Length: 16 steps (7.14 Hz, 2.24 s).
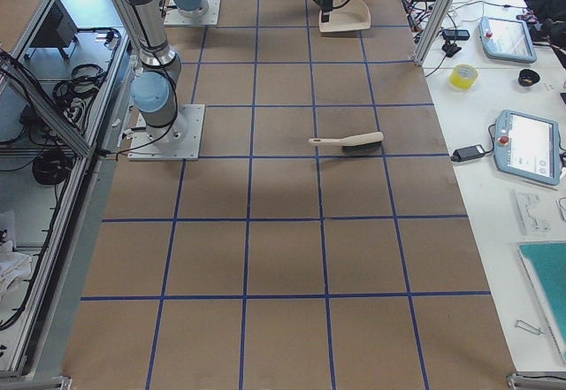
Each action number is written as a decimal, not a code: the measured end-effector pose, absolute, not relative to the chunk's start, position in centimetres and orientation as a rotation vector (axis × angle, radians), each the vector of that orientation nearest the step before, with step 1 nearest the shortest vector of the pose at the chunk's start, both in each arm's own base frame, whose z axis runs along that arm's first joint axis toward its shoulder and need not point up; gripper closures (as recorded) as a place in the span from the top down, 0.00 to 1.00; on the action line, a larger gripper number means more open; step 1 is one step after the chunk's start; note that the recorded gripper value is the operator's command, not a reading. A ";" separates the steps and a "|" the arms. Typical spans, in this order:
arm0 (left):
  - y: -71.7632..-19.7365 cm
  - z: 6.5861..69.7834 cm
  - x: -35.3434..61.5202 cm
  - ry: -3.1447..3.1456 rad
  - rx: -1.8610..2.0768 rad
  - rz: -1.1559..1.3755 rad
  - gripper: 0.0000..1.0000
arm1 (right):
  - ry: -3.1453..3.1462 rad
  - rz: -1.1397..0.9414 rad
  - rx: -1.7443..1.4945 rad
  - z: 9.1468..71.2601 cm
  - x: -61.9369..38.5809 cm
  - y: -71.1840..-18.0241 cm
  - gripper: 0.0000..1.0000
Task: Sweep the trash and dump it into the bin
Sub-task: 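Set the dustpan down with the left gripper while the right releases the brush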
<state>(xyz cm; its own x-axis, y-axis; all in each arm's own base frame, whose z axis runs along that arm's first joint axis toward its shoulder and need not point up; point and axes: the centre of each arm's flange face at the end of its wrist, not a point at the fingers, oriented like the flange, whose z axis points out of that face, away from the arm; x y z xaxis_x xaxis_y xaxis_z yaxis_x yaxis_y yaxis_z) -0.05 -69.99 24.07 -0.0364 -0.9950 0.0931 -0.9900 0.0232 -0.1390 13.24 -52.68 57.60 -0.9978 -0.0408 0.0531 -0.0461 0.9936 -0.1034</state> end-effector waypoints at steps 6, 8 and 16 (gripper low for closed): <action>-69.4 22.7 -0.3 2.215 -2.143 -0.190 0.00 | -3.113 0.246 0.041 55.1 14.4 -52.7 1.00; -69.3 22.6 -0.3 2.218 -2.132 -0.189 0.01 | -3.124 0.222 0.038 55.0 14.5 -52.5 1.00; -68.9 23.8 -0.3 2.206 -2.149 -0.212 0.61 | -3.138 0.199 0.005 54.8 14.6 -52.3 1.00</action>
<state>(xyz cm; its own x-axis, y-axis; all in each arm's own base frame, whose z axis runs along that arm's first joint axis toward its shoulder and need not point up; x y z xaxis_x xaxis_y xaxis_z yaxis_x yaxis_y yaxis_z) -0.30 -68.88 23.84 -0.0302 -0.9979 0.0567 -0.9904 0.0222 -0.1364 14.57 -52.33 54.77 -1.0000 -0.0033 -0.0022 -0.0030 0.9920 -0.1262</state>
